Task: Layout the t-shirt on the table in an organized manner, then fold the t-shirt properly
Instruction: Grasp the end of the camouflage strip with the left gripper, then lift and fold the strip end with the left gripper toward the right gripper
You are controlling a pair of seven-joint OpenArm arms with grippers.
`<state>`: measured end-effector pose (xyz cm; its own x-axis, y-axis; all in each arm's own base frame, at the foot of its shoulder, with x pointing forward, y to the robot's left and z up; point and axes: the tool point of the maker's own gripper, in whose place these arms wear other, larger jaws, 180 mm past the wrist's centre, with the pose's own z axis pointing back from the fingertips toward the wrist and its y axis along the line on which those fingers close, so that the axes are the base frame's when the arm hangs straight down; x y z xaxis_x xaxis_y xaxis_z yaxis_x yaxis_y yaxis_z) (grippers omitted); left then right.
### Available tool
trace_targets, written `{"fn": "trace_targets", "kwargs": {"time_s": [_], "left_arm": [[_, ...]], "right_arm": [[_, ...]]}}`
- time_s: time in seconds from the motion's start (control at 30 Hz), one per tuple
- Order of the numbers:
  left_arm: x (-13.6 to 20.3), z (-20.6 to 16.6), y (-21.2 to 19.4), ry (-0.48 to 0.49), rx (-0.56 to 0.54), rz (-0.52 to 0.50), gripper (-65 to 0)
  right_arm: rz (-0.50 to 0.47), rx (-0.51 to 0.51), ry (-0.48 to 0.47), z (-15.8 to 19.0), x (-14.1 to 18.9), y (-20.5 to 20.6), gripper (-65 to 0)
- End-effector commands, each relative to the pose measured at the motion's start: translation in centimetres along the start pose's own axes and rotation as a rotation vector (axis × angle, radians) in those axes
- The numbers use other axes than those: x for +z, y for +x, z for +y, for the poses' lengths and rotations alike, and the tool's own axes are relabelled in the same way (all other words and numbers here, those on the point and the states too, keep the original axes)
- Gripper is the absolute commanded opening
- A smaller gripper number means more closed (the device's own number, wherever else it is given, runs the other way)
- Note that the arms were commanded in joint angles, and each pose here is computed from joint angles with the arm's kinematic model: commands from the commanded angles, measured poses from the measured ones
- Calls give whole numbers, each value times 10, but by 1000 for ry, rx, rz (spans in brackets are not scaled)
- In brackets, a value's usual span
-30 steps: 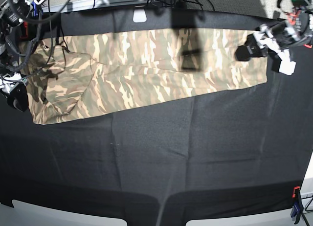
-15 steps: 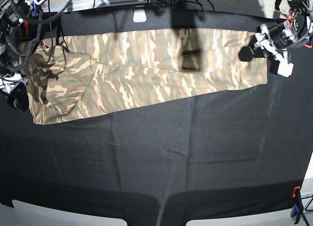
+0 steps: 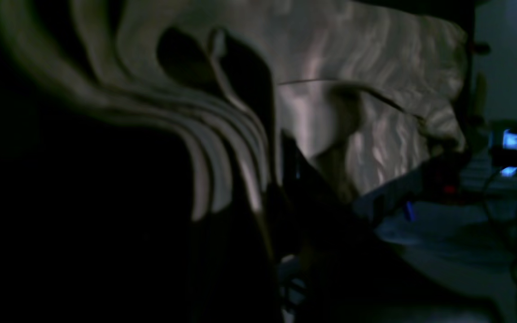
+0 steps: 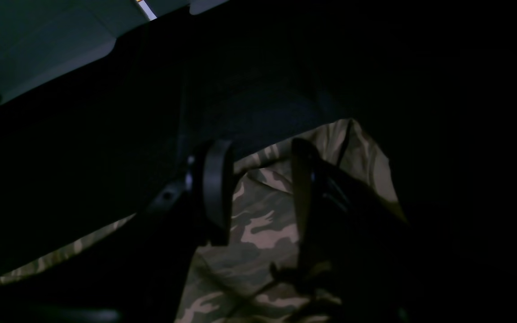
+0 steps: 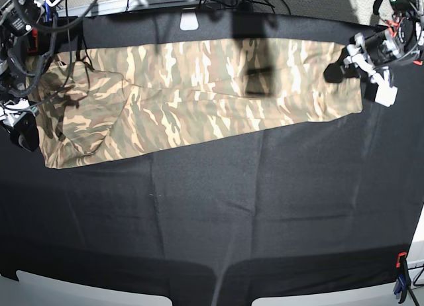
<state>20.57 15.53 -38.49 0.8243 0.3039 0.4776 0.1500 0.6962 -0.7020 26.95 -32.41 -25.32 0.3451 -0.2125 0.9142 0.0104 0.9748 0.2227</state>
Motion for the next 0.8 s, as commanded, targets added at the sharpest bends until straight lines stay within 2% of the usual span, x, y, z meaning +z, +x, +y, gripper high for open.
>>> {"fn": "trace_targets", "kwargs": {"time_s": [0.0, 0.2, 0.33, 0.53, 0.77], "left_arm": [[3, -14, 16, -34, -48, -51, -650], [-5, -69, 32, -124, -134, -132, -650], [-16, -107, 32, -236, -177, -181, -650], [-60, -160, 3, -363, -231, -110, -650], [-107, -218, -16, -415, -441, -62, -650]], "right_arm": [[-64, 27, 17, 3, 2, 20, -440], [-70, 26, 18, 3, 2, 22, -440], [-74, 26, 19, 4, 1, 23, -440], [-112, 5, 59, 11, 2, 30, -440], [-118, 1, 66, 12, 2, 31, -440]]}}
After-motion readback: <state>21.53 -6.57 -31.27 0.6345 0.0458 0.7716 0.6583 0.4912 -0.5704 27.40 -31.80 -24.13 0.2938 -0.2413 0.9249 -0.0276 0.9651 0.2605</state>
